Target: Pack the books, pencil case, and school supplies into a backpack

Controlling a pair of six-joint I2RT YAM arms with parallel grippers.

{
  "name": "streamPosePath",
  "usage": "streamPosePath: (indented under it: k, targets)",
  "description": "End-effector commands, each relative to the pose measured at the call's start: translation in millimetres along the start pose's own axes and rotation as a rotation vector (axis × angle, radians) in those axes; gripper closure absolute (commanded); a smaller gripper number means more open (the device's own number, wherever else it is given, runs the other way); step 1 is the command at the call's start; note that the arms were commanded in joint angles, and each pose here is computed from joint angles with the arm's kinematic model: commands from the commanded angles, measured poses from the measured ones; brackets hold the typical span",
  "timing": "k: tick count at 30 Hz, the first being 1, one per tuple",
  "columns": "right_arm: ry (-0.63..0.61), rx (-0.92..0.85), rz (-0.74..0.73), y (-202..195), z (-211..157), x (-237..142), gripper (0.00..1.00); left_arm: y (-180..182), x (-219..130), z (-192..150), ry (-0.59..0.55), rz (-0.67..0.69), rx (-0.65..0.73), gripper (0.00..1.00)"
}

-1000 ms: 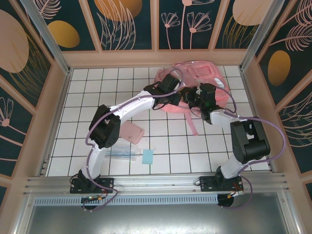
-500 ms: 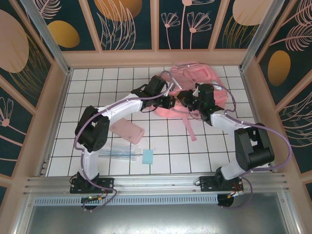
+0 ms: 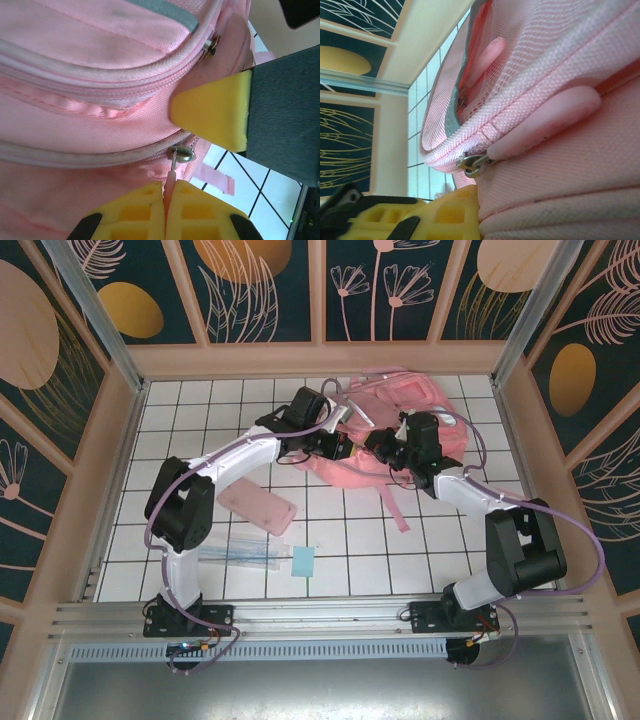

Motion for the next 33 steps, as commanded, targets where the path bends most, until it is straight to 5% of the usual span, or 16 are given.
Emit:
streamPosePath:
  k: [1,13,20,25,33]
  targets:
    - [-0.359,-0.109,-0.207,-8.1,62.0,-40.5,1.00,95.7,-49.4,-46.9,0.184,0.472,-0.196,1.00]
    - [-0.341,-0.125,-0.121,6.2,65.4,-44.1,1.00,118.7,-47.3,-26.3,0.014,0.491,-0.245,1.00]
    - [-0.229,-0.203,0.001,17.3,61.5,-31.6,1.00,78.6,-52.1,2.8,-0.172,0.217,-0.261,1.00]
    - [-0.159,-0.256,0.059,14.8,60.5,-25.0,1.00,65.1,-54.4,13.1,-0.295,0.152,-0.233,0.57]
    - [0.152,-0.351,0.438,23.0,49.2,-0.6,1.00,82.0,-18.2,13.7,-0.334,0.075,-0.291,0.33]
Point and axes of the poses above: each hand's point on the last joint's axis, 136 mm out from that joint toward the fingers, its own x axis out along the fingers, its own y axis along the line the jaws close on, z = x × y, the point moved 7 cm from there along -x, back along the fingers, and after that the axes turned 5 degrees about -x, right-handed, at the moved point
